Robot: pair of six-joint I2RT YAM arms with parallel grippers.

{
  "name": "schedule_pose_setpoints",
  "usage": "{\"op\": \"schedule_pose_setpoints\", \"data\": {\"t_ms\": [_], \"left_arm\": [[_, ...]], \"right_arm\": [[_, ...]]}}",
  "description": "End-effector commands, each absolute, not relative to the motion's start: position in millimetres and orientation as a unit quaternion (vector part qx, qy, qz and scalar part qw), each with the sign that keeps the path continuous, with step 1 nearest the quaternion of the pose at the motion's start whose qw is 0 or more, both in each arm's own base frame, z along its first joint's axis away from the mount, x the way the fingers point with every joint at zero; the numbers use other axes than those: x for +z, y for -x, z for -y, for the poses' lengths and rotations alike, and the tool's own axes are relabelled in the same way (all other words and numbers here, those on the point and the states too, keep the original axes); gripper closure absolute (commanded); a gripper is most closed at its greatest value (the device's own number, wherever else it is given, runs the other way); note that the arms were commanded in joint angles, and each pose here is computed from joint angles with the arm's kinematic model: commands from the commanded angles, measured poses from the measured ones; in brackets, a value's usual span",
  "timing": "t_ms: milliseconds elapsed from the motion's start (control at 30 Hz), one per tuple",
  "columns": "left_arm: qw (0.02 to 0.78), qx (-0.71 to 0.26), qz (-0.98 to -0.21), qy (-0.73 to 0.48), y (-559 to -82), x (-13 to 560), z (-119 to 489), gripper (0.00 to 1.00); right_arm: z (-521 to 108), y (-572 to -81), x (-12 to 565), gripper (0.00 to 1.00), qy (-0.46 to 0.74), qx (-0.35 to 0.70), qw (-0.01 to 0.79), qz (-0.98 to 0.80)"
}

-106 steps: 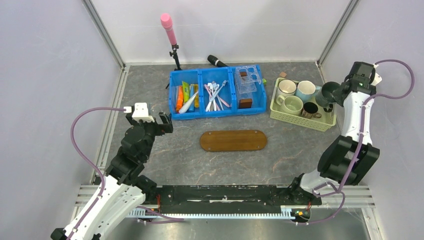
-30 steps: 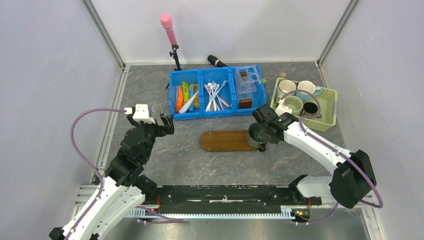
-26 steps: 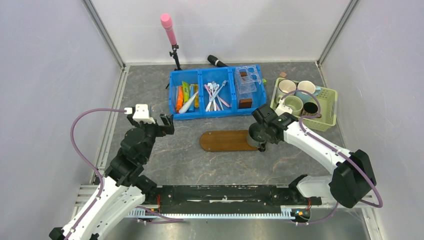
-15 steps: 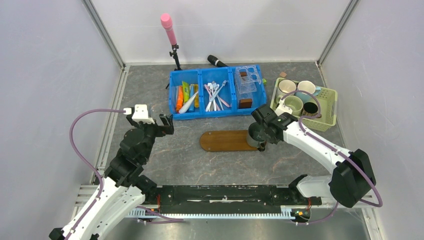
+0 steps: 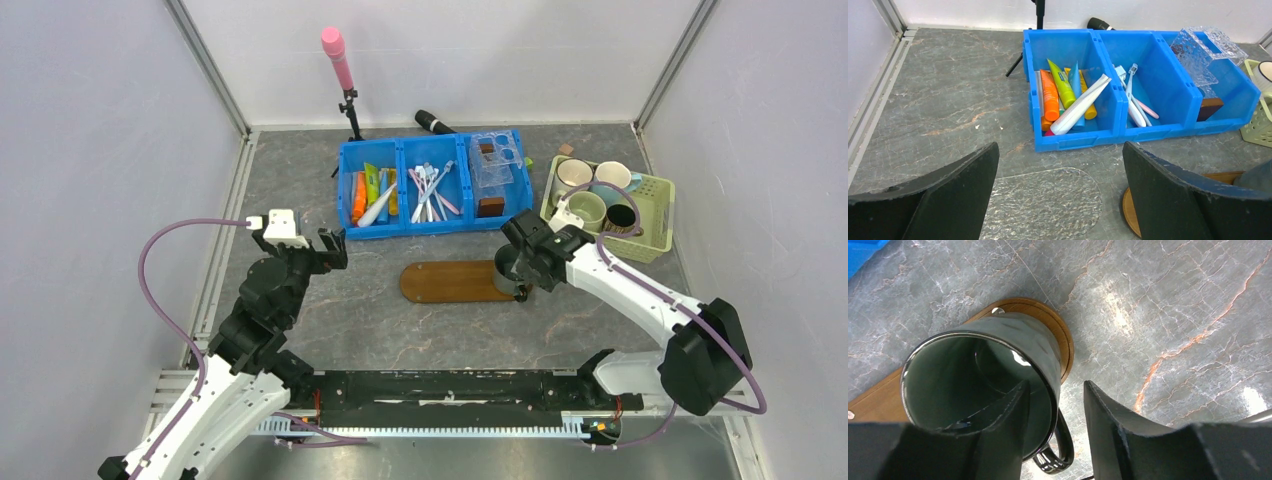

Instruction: Prepare toiletry sets of a toothbrush and toothpaste on the tray

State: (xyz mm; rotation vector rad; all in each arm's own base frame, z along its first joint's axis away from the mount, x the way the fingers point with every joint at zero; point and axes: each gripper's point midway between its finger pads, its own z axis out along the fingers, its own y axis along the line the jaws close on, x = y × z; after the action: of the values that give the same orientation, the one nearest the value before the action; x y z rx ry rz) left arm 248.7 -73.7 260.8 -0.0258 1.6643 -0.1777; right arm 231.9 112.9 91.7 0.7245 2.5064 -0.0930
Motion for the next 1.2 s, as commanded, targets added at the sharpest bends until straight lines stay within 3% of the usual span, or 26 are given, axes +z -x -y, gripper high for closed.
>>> {"op": "schedule_pose_setpoints", "data": {"t_ms": [0,200,633,667,700,733,867,1167], "left_arm": [[0.678,-0.087,-0.729,0.02,-249.0,267.3,74.4,0.0],[0.677,-0.085,-0.73,0.019,-249.8,267.0,74.6,0.0],[0.67,-0.079,-0.738,0.016,-252.0,261.8,75.7,0.0],[0.669,-0.078,-0.739,0.015,-252.4,261.2,75.9,0.0],[0.668,-0.077,-0.74,0.014,-252.6,260.2,76.0,0.0],[0.667,-0.076,-0.741,0.013,-253.0,259.3,76.2,0.0],[0.664,-0.065,-0.745,0.013,-255.3,256.3,74.8,0.0],[0.642,-0.04,-0.766,0.008,-255.2,243.0,70.1,0.0]], "right_arm": [[-115.7,-243.2,129.0,0.45,-0.272,-0.011,0.305,-0.913],[-115.3,-253.5,174.1,0.23,-0.238,0.002,0.346,-0.907],[-101.0,-291.7,269.1,0.18,-0.009,-0.043,0.509,-0.86],[-99.2,-293.7,273.5,0.14,0.005,-0.048,0.524,-0.851],[-97.4,-295.0,278.8,0.04,0.017,-0.053,0.536,-0.842],[-93.6,-297.2,282.6,0.02,0.029,-0.065,0.546,-0.835],[-85.6,-322.3,297.8,0.02,0.088,-0.106,0.563,-0.815],[-77.3,-434.2,294.7,0.03,0.137,-0.056,0.557,-0.817]]}}
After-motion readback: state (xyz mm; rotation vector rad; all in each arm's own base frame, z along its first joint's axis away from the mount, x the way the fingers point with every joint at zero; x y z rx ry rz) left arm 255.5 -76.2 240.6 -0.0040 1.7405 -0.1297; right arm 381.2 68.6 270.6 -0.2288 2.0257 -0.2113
